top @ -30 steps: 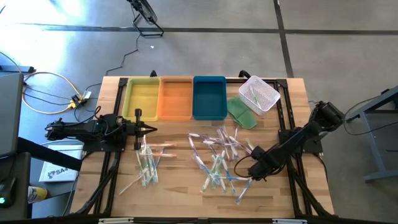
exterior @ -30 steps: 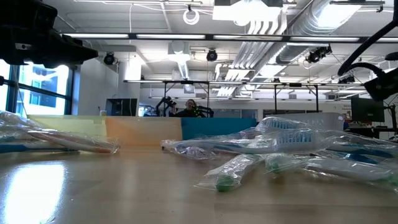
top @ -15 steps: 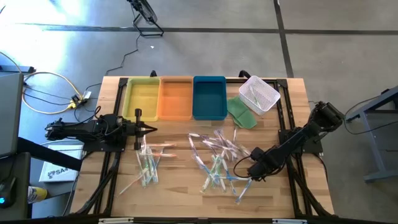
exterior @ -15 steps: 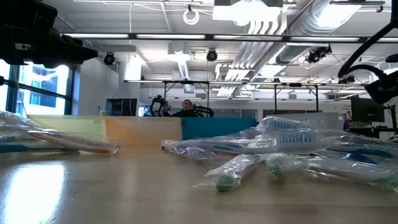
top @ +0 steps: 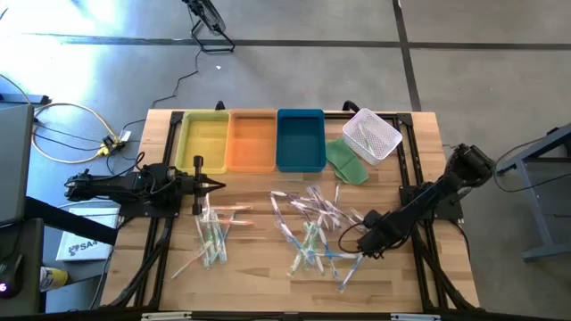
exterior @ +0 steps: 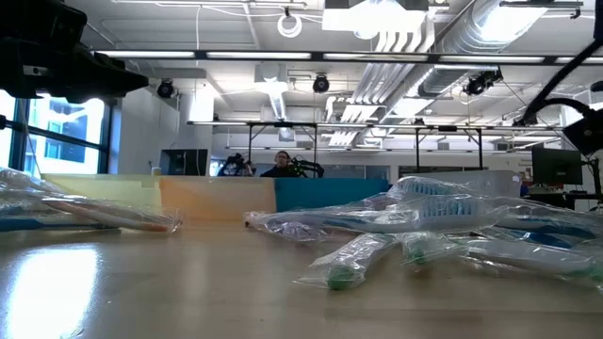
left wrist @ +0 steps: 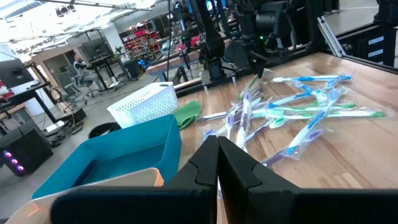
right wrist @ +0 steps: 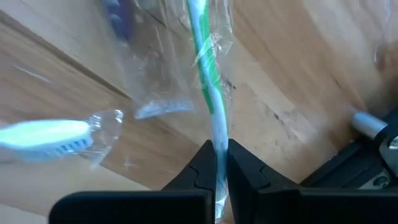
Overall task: Pick & Place Toothbrushes
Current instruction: Put the green toothbrush into the white bin
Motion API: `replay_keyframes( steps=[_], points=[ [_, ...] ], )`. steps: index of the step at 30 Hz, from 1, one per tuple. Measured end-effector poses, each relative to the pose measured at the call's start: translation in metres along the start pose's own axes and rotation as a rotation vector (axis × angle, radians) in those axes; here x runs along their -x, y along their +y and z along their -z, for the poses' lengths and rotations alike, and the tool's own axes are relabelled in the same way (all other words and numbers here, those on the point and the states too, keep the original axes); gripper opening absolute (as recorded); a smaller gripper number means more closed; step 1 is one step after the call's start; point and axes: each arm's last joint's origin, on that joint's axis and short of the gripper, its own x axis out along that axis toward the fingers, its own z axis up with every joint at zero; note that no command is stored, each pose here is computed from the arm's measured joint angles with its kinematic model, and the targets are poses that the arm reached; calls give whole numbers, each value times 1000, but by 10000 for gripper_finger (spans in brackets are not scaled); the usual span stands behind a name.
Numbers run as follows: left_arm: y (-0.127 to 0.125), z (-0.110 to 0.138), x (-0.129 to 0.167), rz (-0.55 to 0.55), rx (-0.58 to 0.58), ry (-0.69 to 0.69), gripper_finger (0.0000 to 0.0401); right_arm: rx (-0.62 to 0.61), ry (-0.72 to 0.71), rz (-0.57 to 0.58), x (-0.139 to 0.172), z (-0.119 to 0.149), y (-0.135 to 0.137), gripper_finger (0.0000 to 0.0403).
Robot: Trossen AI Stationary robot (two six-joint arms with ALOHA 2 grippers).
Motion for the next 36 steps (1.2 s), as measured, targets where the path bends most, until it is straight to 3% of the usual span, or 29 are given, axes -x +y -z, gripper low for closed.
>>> replay_keyframes(
  steps=[8, 18, 26, 36],
  points=[
    [0, 0, 0, 0, 0, 0, 0, -53, -131, -133, 27, -10, -14, 9],
    [0, 0, 0, 0, -2, 0, 0, -161, -419, -287, 74, -32, -41, 9],
    [0, 0, 0, 0, -8, 0, 0, -263, -583, -275, 94, -58, -72, 9],
    [0, 0, 0, -1, -8, 0, 0, -363, -658, -147, 98, -95, -106, 9]
  ],
)
